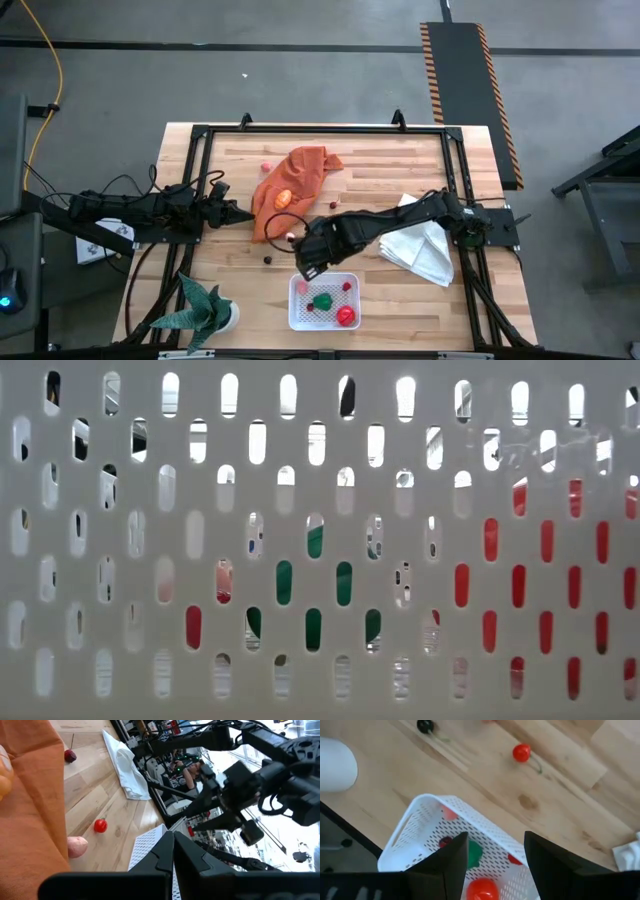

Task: Pick and placing Produce into tupperware
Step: Put the top red cherry into the white bin

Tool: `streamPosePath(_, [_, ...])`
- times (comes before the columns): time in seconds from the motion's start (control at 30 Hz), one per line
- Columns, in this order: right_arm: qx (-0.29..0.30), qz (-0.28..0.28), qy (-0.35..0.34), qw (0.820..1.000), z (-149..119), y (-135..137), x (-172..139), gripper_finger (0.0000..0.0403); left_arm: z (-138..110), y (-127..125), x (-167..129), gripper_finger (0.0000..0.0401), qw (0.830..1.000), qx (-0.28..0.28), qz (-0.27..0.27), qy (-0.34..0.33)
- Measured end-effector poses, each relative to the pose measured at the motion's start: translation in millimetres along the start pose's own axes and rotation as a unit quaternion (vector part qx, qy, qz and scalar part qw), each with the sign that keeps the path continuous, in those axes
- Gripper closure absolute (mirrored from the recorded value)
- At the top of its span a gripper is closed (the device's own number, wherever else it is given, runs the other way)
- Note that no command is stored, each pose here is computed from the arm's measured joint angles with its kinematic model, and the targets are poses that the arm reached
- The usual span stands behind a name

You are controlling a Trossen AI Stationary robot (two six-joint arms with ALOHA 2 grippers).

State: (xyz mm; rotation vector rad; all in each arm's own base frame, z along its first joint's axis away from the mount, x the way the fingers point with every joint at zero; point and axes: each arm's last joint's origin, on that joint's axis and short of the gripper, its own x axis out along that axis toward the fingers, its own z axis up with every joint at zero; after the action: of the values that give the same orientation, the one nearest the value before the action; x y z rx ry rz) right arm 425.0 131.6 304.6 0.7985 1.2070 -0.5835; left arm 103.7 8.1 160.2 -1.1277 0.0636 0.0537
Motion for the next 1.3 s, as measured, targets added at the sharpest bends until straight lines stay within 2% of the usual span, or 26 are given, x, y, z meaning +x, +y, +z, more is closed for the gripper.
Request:
streamPosePath(0.2, [-0.037, 0.007, -0.015, 0.999, 6.3, -11.8, -26.4, 0.0219, 0.0, 0.0, 0.0, 0.0400, 1.000, 0.000, 0.000, 0.000])
streamPosePath(0.47, [-0.107, -0.007, -0.049, 0.993, 11.5, -41.6, -76.6, 0.0219, 0.0, 0.0, 0.0, 0.0400, 1.000, 0.000, 0.000, 0.000])
streamPosePath(0.8, [-0.233, 0.000, -0.111, 0.966, 10.7, -68.7, -128.3, 0.0219, 0.0, 0.0, 0.0, 0.0400, 1.000, 0.000, 0.000, 0.000])
streamPosePath(1.03, [-0.292, -0.005, -0.132, 0.947, 14.8, -79.6, -143.0, 0.0219, 0.0, 0.0, 0.0, 0.0400, 1.000, 0.000, 0.000, 0.000])
streamPosePath(1.3, [-0.322, 0.003, -0.143, 0.936, 16.8, -90.7, -157.7, 0.0219, 0.0, 0.1, 0.0, 0.0400, 1.000, 0.000, 0.000, 0.000])
